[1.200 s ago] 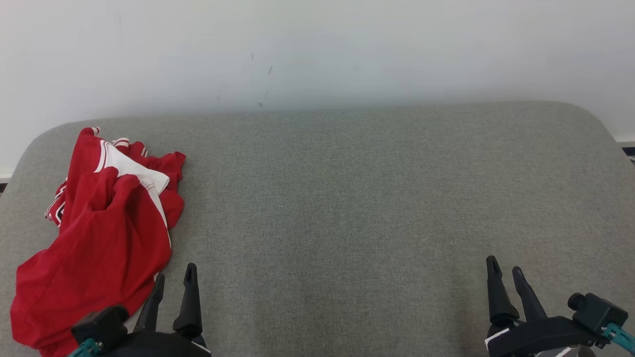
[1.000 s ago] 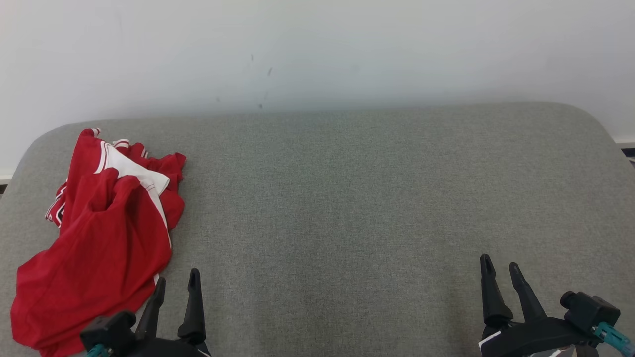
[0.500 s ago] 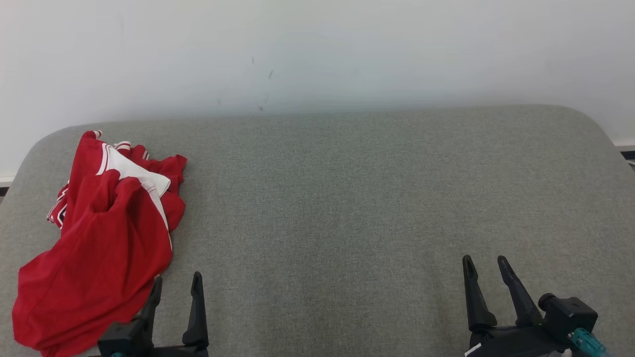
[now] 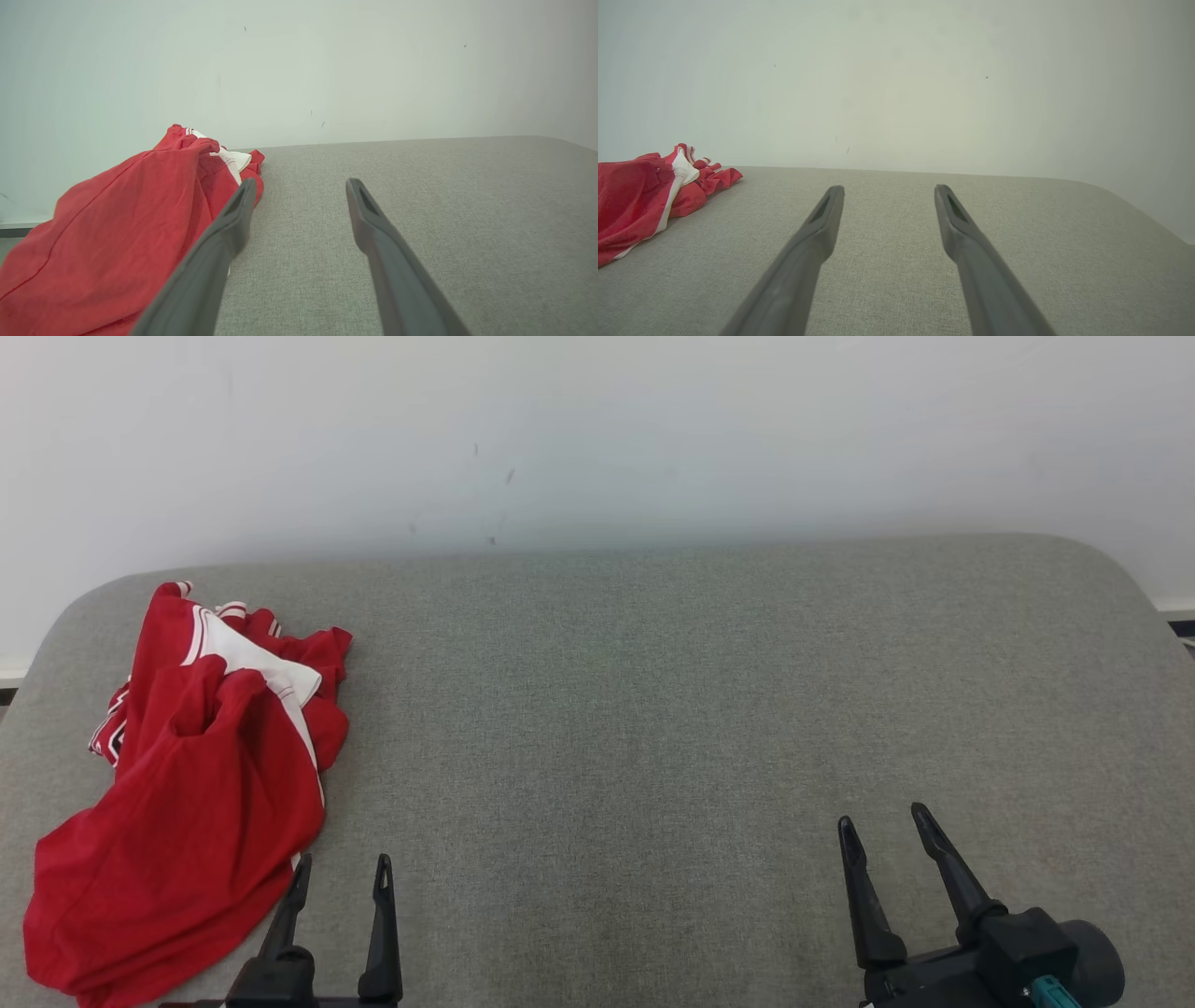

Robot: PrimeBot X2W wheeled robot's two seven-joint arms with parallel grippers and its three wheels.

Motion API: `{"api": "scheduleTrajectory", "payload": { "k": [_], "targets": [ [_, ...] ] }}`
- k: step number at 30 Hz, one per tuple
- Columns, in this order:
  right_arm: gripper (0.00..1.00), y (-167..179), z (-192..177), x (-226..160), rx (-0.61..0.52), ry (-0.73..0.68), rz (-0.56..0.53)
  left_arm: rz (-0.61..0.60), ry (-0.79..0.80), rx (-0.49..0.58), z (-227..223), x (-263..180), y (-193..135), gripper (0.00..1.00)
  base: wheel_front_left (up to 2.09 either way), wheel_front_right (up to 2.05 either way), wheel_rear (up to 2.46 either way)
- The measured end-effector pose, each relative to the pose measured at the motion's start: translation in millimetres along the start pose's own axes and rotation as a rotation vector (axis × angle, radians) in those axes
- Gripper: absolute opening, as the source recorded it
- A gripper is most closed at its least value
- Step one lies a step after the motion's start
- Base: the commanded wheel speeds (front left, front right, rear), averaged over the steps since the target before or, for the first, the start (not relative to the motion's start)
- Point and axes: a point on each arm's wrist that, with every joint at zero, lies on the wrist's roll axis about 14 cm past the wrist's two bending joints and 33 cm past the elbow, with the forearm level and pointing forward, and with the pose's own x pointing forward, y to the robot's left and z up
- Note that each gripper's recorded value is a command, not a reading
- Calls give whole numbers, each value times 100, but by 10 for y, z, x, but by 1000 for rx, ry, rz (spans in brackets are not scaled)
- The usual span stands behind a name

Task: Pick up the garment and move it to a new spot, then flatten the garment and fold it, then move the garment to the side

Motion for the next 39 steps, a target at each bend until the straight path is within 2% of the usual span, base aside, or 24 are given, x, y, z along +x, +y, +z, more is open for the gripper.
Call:
{"api": "scheduleTrajectory", "payload": {
  "k": [3,39],
  "targets": [
    [100,42,24,0,-41,-14,18,-12,-9,26,7,-2,-28,100,0,0,0],
    [100,-47,-19,-26,-40,-1,-8,-11,4,13,-34,-21,-12,100,0,0,0]
  ]
}}
